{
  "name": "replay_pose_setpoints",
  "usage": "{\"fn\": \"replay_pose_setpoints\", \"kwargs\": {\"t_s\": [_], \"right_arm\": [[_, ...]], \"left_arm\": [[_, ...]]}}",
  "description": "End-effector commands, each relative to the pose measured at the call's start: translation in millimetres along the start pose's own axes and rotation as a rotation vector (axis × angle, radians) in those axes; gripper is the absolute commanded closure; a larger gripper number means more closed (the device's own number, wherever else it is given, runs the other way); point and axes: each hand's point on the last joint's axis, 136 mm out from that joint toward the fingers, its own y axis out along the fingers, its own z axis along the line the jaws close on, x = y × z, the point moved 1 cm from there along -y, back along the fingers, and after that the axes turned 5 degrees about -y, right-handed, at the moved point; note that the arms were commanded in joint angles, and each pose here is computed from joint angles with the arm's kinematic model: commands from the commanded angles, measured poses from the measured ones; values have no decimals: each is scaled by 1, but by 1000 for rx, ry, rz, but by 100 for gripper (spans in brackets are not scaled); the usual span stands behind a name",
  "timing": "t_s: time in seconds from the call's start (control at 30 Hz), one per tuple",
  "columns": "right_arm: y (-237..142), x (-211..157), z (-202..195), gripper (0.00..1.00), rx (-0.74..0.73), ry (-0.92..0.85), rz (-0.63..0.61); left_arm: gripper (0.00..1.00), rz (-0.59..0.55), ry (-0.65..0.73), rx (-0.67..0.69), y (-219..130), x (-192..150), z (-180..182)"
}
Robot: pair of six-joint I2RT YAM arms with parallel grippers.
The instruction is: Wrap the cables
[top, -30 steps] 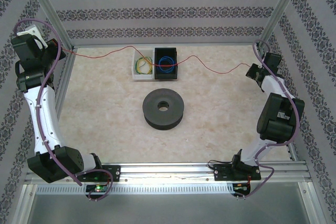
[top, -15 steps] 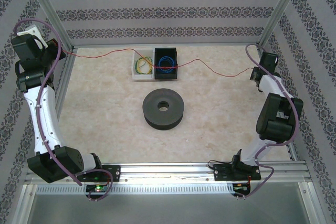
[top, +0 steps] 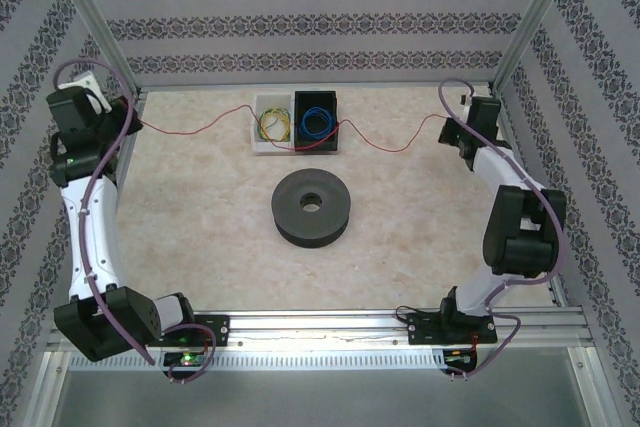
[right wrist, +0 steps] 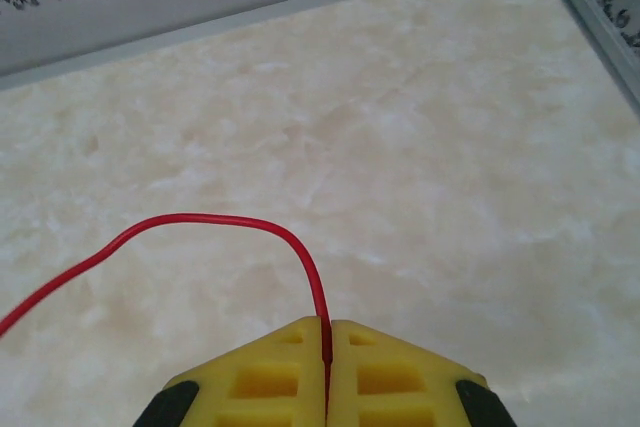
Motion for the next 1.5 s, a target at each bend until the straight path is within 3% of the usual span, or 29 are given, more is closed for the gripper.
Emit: {"fn": "replay_pose_setpoints", "kwargs": {"t_s": [0.0,0.27,0.4,0.63,1.03,1.47], "right_arm": [[20,0,-17,100,-87,95,29],[48,6,16,100,-22,91,50],[48,13,34,83,38,73,42],[33,30,67,64,141,11,35],[-48,73,149,49,366,-167,-74],[-120,92,253,35,599,-379,-188]], "left_arm": [[100,-60,26,-55,-6,3,-23],[100,-35,80,-139,0,-21,-76],[100,-52,95,-158,1,-26,-96],[100,-113,116,-134,-2,-23,-111],[100,-113,136,-197,-7,-25,-138],[100,24,93,-476,-14,-46,-190]]}}
